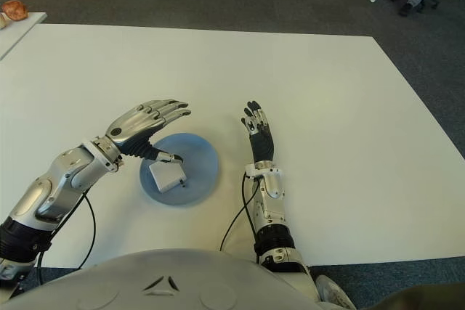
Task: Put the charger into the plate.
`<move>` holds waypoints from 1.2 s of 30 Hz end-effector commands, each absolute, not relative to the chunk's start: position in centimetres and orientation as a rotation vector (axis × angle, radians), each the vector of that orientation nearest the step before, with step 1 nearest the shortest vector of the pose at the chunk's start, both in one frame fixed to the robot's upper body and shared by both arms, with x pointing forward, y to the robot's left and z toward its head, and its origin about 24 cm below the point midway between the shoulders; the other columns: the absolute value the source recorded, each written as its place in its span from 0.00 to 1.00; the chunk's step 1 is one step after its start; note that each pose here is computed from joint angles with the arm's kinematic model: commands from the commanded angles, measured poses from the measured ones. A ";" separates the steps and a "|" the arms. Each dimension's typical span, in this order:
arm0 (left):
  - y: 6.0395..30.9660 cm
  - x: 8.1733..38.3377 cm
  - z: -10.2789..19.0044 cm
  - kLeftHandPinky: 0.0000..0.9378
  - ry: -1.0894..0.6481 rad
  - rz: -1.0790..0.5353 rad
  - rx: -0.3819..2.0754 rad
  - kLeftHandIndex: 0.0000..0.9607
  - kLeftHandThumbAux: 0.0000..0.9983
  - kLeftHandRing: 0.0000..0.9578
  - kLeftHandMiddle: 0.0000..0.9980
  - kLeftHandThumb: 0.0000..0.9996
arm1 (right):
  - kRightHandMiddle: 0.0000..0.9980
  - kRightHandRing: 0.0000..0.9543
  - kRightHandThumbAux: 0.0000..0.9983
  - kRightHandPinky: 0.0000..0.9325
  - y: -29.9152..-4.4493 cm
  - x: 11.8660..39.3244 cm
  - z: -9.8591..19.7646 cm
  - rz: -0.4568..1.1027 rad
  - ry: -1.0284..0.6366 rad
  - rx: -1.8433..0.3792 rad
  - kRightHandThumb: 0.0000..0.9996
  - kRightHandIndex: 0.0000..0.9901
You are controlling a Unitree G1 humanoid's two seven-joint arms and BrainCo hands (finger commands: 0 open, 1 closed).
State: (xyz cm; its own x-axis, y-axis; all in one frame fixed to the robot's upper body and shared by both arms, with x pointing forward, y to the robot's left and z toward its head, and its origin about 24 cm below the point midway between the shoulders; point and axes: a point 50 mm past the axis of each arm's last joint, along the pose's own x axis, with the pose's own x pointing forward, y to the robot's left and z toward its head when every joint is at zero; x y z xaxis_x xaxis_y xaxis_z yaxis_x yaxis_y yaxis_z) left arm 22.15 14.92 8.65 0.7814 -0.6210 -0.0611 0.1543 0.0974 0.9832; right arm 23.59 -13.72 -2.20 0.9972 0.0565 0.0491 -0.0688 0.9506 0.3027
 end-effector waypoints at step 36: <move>25.8 23.7 12.1 0.15 -0.263 0.007 0.469 0.14 0.73 0.14 0.16 0.24 | 0.03 0.02 0.45 0.07 -11.4 21.3 -5.4 0.042 0.090 0.435 0.07 0.02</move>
